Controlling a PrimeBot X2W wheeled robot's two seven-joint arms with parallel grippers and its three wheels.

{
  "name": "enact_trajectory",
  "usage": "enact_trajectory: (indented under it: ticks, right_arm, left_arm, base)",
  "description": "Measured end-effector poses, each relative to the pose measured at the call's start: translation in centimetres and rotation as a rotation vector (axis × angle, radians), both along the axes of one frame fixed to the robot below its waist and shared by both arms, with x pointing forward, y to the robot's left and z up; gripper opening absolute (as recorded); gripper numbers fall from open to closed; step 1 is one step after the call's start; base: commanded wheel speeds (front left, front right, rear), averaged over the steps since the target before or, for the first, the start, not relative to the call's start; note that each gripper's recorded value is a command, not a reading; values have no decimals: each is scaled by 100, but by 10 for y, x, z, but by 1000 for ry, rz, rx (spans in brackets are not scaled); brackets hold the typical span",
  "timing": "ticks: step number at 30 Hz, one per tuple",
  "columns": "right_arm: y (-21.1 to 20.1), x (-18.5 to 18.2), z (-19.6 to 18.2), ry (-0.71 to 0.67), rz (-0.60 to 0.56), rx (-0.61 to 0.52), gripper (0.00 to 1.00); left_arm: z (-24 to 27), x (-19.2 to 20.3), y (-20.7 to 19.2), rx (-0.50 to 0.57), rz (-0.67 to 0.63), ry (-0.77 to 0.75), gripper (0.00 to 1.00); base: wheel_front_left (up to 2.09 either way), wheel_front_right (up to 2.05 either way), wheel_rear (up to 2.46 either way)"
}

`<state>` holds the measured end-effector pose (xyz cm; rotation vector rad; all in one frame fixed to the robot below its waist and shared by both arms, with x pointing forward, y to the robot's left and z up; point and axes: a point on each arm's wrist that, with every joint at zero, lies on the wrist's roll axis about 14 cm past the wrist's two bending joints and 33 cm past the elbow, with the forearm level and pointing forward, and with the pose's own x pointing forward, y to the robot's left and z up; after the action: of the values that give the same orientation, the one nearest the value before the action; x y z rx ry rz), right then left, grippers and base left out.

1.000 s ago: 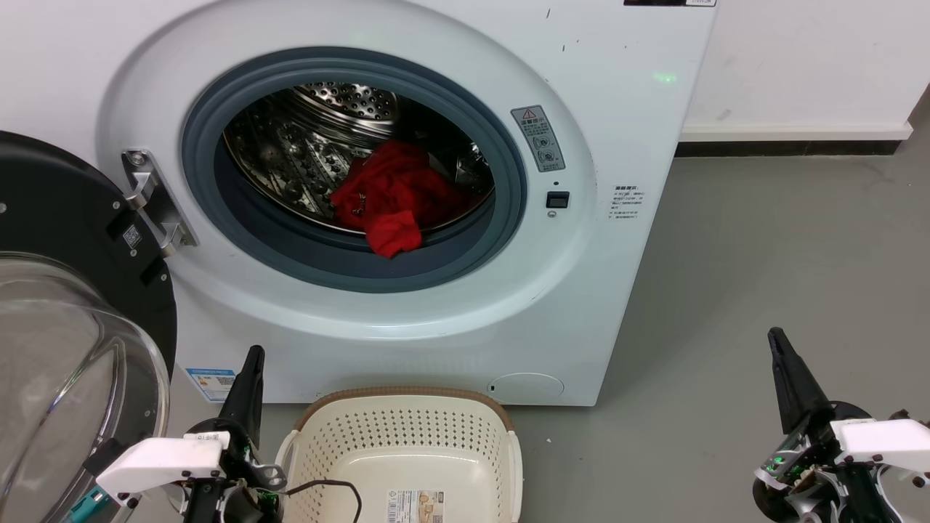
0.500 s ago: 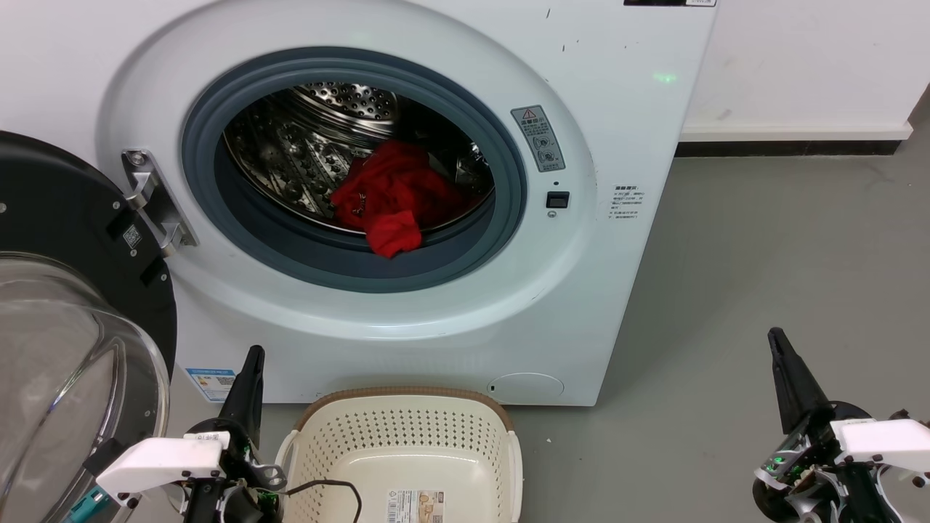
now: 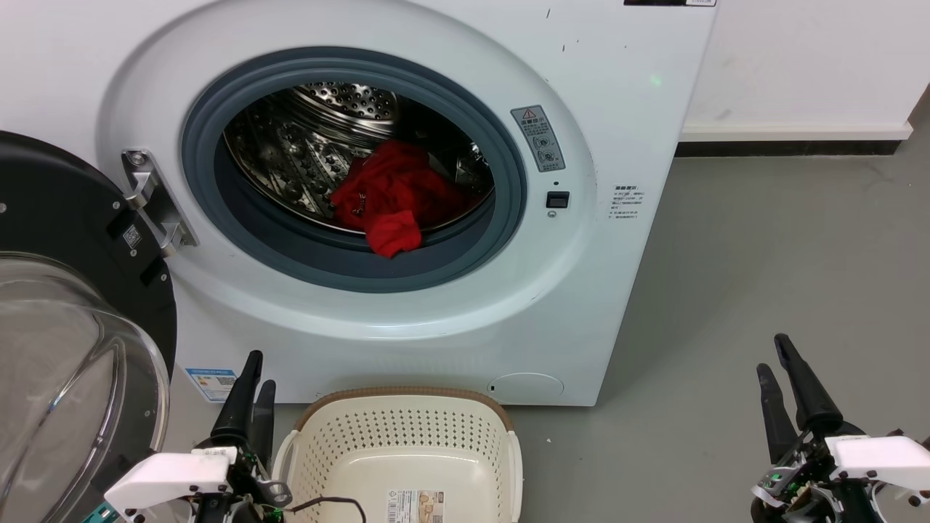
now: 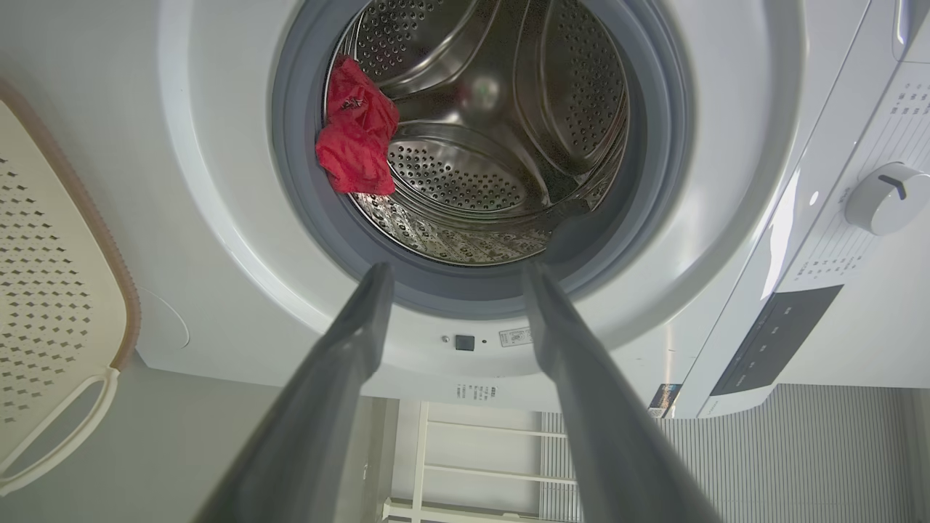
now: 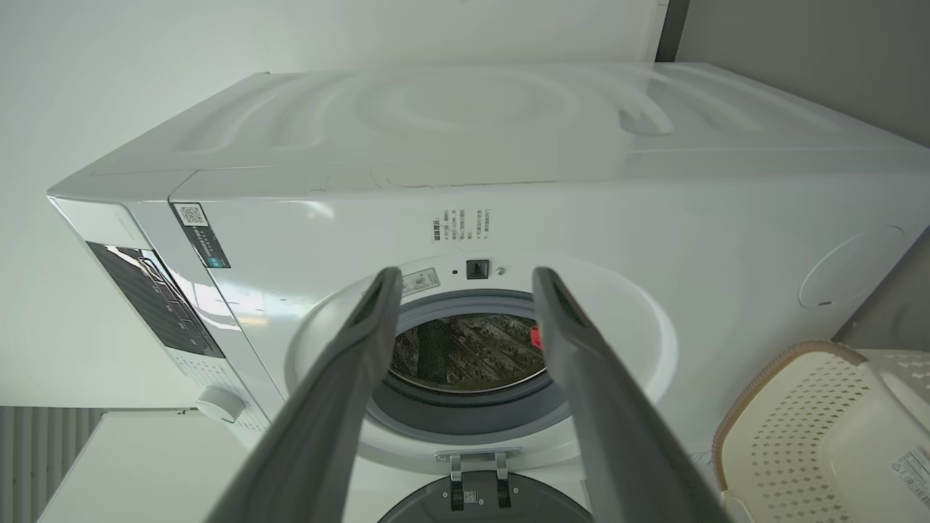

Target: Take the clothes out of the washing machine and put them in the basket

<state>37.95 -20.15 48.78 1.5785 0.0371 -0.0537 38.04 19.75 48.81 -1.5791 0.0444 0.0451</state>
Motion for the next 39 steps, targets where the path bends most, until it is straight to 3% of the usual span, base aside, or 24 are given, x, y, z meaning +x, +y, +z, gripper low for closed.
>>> enact_trajectory:
  ticks: [6,12,31,39]
  right_arm:
    - [0,0,3,-9,-16,-15,100]
    - [-3,0,8,-19,-32,-98,100]
    - [0,0,24,-54,-17,-615,100]
    - [2,-4,21,-49,-2,-773,100]
  left_arm:
    - [4,2,-8,15,-7,-13,100]
    - [15,5,-10,74,-4,-44,100]
    - [32,11,-23,555,-36,-104,100]
    - [35,12,-31,723,-51,-123,100]
  base:
    - [0,0,0]
    - [0,0,0]
    - [0,0,0]
    - [0,0,0]
